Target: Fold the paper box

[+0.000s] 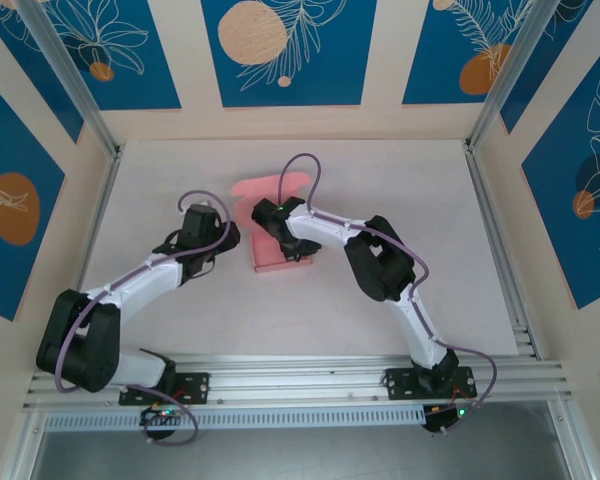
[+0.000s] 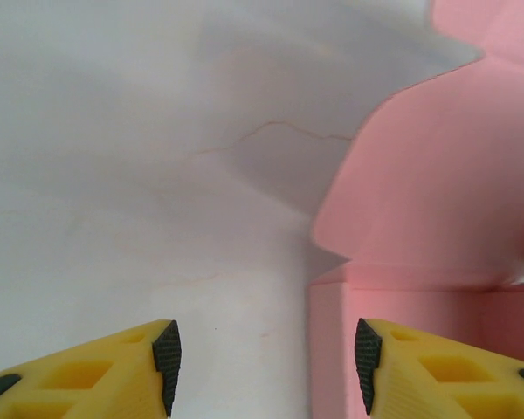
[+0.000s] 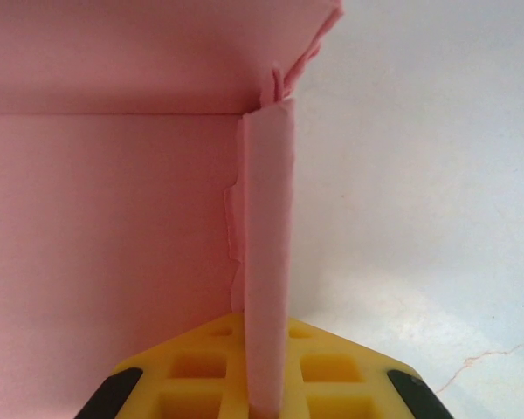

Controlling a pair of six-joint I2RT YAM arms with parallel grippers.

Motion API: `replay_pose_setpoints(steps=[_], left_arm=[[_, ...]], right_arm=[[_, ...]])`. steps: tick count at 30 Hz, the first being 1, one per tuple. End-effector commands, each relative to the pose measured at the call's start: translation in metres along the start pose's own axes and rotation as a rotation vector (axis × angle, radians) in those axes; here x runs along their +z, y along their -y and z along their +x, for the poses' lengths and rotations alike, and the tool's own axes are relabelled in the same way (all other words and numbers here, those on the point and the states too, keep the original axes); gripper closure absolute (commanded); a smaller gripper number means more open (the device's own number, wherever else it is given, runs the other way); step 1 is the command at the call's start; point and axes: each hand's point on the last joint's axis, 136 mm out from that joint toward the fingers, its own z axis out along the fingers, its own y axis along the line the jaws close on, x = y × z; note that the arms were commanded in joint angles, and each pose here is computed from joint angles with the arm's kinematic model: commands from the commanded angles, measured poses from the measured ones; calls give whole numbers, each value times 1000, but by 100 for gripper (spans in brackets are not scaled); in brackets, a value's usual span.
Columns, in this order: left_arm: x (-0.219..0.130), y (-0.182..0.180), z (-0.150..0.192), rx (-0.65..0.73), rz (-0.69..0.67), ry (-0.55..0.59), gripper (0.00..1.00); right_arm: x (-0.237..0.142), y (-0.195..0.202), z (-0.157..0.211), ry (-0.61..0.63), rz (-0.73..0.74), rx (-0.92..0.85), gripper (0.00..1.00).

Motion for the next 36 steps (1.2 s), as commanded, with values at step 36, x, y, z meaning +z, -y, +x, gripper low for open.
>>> replay_pose_setpoints(steps=[36], left_arm=[[48,19,66,-47,1,-160,55]], right_arm=[[43,28,39,-155,368,-175,100]])
